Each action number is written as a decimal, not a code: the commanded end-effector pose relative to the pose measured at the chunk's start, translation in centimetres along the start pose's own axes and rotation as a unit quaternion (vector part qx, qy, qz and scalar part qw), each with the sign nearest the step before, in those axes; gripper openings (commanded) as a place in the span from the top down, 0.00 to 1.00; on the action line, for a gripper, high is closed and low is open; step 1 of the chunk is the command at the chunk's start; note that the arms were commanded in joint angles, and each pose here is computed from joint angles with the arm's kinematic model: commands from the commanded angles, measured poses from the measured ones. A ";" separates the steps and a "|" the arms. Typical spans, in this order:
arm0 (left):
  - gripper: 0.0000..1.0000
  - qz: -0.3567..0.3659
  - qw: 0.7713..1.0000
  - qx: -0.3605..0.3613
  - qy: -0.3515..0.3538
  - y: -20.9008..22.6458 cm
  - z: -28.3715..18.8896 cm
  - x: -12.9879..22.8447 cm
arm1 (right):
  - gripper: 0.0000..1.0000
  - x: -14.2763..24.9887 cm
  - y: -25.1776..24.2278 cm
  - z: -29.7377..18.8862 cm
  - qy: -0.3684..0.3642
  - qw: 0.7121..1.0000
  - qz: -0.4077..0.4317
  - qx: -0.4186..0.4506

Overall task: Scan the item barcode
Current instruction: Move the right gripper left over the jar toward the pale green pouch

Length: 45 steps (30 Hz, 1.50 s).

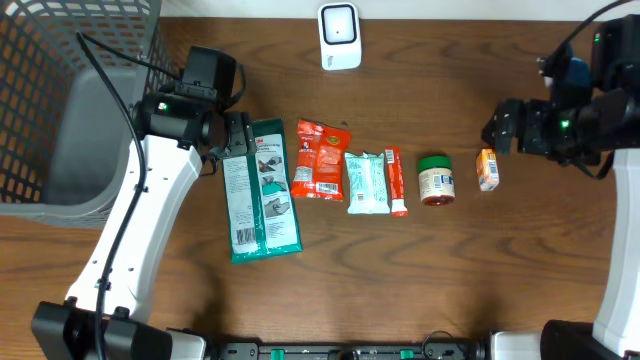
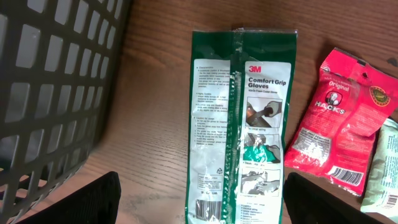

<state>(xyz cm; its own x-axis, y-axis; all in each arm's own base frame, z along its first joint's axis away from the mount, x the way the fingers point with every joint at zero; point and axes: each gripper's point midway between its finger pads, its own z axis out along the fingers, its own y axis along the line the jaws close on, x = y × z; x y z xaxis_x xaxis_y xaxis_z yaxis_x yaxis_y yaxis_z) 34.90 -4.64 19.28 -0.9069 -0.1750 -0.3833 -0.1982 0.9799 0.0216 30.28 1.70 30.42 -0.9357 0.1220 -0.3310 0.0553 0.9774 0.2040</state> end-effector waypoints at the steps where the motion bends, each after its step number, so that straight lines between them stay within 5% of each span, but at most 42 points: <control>1: 0.16 -0.002 1.000 -0.003 -0.016 0.3 -0.8 -0.7 | 0.01 0.3 1.0 0.1 0.008 1.000 -0.014 -0.009; 9: 0.16 -0.002 1.000 -0.003 -0.016 0.3 -0.8 -0.7 | 0.01 2.3 2.8 3.6 0.064 0.997 -0.048 -0.011; 30: 0.16 -0.002 1.000 -0.003 -0.016 0.3 -0.8 -0.7 | 0.02 2.9 2.5 21.6 0.247 0.967 -0.053 0.030; 45: 0.16 -0.002 1.000 -0.003 -0.016 0.3 -0.8 -0.7 | 0.01 2.3 0.6 25.8 0.244 0.964 -0.059 0.093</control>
<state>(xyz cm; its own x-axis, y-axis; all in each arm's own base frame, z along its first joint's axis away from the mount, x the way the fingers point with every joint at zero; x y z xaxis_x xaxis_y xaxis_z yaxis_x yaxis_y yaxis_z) 34.90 -4.64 19.29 -0.9067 -0.1750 -0.3837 -0.1982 0.9799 0.0214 37.19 7.01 6.40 -0.9890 -0.0515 0.1386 -0.0476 0.9984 0.0314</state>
